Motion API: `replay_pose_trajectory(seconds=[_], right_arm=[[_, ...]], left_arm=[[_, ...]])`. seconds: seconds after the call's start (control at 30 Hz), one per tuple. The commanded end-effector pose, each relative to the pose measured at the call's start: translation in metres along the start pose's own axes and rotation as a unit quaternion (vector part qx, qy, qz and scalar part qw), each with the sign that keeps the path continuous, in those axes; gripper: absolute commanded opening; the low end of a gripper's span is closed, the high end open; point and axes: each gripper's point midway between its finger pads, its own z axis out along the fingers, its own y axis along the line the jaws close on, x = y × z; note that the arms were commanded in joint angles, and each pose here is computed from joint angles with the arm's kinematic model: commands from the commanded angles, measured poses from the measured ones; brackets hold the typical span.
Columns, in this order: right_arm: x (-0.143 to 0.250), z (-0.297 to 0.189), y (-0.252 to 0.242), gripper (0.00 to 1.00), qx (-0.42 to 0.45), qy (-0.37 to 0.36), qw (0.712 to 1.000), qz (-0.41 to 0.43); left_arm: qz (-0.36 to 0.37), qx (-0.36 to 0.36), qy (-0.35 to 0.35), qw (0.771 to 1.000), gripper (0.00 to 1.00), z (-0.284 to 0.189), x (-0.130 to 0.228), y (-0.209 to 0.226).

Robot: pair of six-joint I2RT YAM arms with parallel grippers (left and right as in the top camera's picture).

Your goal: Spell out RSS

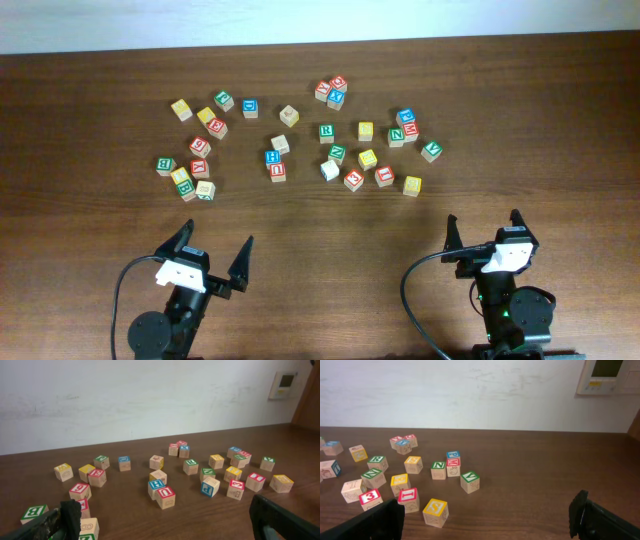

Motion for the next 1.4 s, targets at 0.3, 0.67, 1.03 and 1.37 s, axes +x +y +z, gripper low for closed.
replay_pose_trajectory(seconds=[0.3,0.67,1.03,1.37], right_arm=[[0.002,0.000,0.000,0.98,0.000,0.000,1.000,0.002],[0.002,0.000,0.000,0.98,0.000,0.000,1.000,0.002],[0.002,0.000,0.000,0.98,0.000,0.000,1.000,0.002],[0.002,0.000,0.000,0.98,0.000,0.000,1.000,0.002]], left_arm=[[0.011,0.011,-0.041,0.999,0.99,-0.001,-0.020,-0.004],[-0.026,0.013,-0.063,0.998,0.99,-0.002,-0.030,-0.005],[-0.117,-0.039,-0.067,0.990,0.99,-0.003,-0.029,0.015],[-0.121,-0.039,-0.056,0.990,0.99,-0.002,-0.024,0.015]])
